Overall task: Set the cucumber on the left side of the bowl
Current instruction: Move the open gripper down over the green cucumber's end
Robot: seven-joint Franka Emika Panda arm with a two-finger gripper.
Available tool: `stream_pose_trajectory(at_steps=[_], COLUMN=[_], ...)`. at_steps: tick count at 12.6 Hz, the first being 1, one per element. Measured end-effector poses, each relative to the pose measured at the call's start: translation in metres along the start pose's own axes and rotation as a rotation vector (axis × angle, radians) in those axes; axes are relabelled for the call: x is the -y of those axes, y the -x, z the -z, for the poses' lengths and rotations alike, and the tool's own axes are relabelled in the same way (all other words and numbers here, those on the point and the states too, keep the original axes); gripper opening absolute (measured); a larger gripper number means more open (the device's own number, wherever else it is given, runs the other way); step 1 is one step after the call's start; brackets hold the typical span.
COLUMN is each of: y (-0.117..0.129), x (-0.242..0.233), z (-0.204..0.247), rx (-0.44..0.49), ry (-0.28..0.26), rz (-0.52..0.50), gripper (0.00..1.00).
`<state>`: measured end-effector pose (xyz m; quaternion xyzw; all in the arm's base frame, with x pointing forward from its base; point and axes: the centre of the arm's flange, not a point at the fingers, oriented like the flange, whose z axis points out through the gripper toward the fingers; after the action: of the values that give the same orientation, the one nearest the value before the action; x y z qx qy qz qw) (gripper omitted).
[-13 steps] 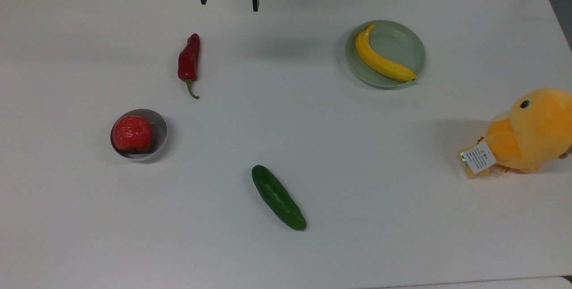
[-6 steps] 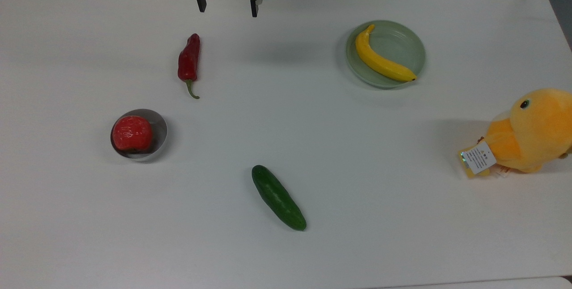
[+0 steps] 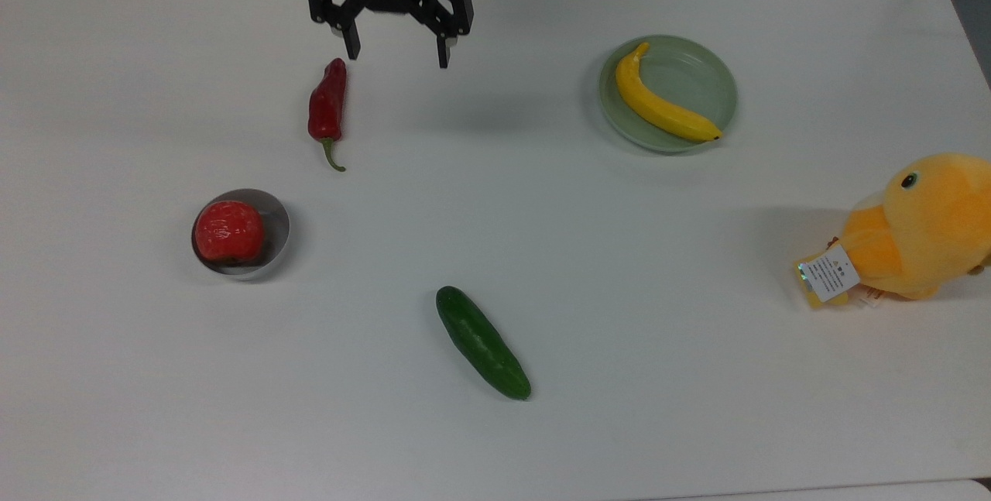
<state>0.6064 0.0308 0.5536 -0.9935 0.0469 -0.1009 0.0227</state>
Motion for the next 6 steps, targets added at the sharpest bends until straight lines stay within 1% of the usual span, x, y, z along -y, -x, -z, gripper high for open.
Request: stream_pose_trajectory(at_steps=[2, 4, 6], y=[-0.009, -0.021, -0.031], x=[0.004, 0.015, 0.029], z=[-0.015, -0.034, -0.056], rx=[-0.034, -0.093, -0.153], ry=[-0.002, -0.010, -0.018], rz=[0.005, 0.023, 0.101], gripper=[1.00, 1.00, 1.00])
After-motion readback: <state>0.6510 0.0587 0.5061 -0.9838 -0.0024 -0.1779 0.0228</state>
